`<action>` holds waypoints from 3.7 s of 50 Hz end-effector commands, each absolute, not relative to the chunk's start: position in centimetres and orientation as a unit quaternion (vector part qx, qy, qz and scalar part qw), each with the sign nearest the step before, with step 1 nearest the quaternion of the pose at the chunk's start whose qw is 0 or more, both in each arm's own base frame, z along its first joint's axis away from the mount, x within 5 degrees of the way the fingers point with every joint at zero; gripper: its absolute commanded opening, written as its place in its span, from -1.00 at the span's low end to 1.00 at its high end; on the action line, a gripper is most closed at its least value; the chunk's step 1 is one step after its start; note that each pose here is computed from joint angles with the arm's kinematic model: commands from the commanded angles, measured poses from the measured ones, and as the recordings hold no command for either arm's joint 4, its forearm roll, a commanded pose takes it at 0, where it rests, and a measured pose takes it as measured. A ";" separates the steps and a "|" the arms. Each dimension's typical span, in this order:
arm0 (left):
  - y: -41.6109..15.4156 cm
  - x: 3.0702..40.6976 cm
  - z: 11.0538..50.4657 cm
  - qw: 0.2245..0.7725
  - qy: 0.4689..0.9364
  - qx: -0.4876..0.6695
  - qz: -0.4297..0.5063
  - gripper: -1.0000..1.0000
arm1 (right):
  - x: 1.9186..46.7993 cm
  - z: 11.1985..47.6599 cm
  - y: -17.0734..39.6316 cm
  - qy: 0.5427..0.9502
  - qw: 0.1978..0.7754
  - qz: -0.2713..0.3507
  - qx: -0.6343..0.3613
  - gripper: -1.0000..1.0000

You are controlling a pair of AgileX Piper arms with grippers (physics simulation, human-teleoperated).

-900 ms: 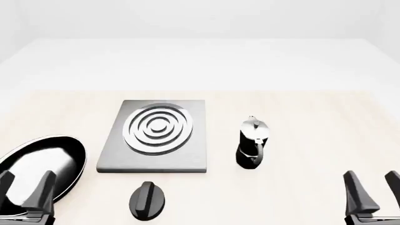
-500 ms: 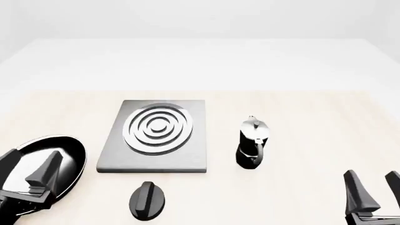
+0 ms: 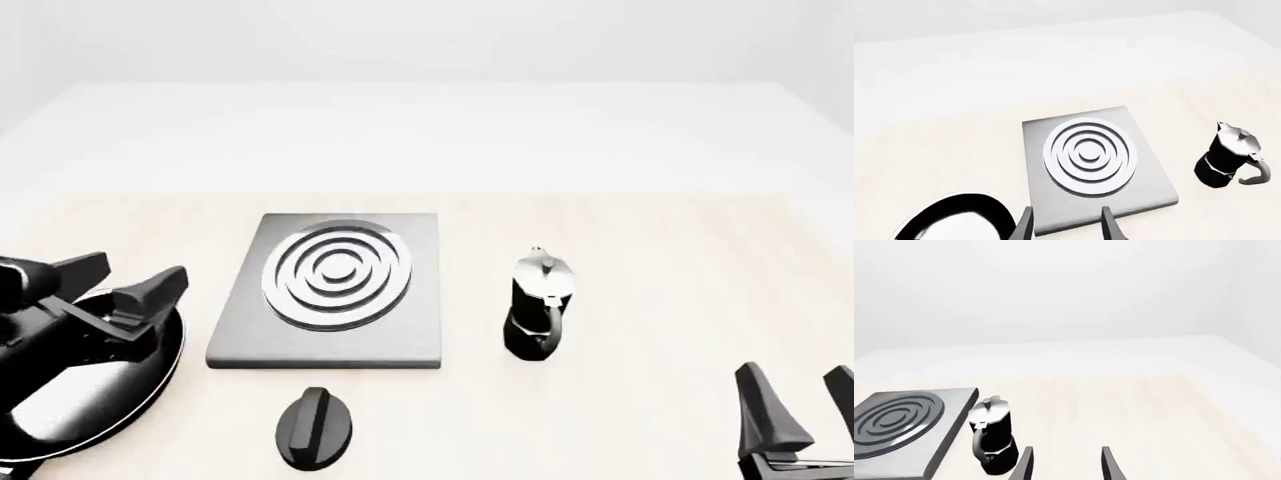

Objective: Turn on the stove and put the moka pot on it.

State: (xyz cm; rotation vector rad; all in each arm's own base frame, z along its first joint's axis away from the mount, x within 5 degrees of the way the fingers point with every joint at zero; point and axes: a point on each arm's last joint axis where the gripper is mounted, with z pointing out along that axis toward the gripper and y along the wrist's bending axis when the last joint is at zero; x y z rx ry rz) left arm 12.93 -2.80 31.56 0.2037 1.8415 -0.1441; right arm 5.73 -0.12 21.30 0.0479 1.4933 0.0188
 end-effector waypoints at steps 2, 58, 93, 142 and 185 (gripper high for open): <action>-5.5 15.5 32.2 0.511 0.844 0.131 -0.097 1.00 | 5.8 21.3 -0.1 0.680 0.733 0.008 0.024 1.00; -10.5 19.6 25.4 0.346 0.922 0.115 -0.134 1.00 | 5.8 21.3 -0.2 0.677 0.734 0.021 0.044 1.00; -11.5 20.4 21.4 0.315 0.933 0.118 -0.128 1.00 | 5.7 21.3 -0.3 0.675 0.736 0.020 0.049 1.00; -12.0 20.6 16.9 0.282 0.945 0.113 -0.123 1.00 | 5.6 21.4 -0.3 0.671 0.739 0.022 0.055 1.00; -12.8 20.6 14.8 0.261 0.951 0.107 -0.124 1.00 | 5.6 21.4 -0.3 0.669 0.741 0.024 0.059 1.00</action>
